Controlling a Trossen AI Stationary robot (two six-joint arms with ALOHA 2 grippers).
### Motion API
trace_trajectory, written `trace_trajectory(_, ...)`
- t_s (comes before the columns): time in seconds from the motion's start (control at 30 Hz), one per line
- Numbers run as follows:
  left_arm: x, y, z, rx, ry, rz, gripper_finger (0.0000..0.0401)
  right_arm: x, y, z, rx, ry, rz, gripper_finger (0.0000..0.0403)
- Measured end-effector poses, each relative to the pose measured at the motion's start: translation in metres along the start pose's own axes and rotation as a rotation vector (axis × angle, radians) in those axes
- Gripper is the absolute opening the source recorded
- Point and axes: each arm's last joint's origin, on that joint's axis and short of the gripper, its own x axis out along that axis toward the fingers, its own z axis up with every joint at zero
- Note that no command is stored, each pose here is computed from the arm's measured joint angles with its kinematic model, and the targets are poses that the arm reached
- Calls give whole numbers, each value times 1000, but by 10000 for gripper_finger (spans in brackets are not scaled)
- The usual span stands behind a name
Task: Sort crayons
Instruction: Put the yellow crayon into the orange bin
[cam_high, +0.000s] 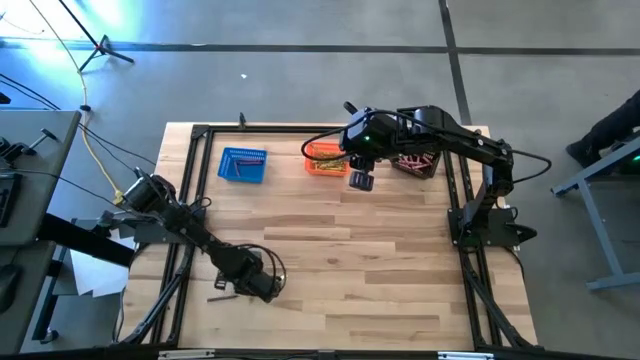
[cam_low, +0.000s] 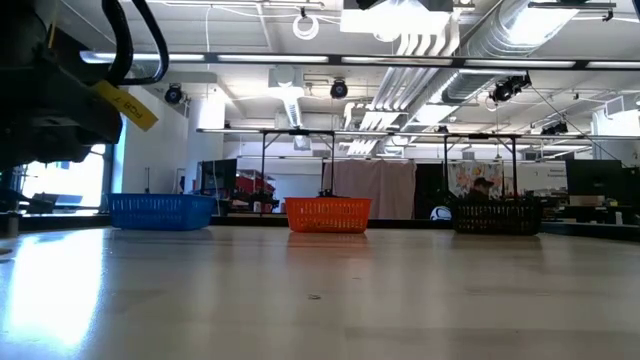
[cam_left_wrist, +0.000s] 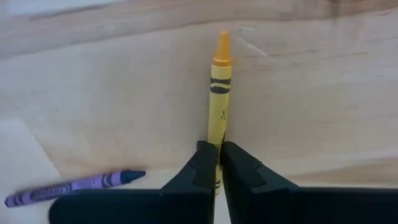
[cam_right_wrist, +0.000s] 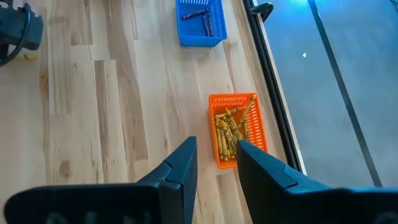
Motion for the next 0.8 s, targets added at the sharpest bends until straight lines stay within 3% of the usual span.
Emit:
trace_trajectory(0.3, -8, 1, 3, 177, -63, -50, 3, 0, 0, 0, 33, -2, -12, 99)
trace_trajectory(0.57, -45, -7, 27, 419, -450, -245, 0, 0, 0, 0, 32, -2, -12, 99)
trace_trajectory(0.8, -92, -22, 74, 640, -766, -318, 0, 0, 0, 0, 32, -4, -12, 99)
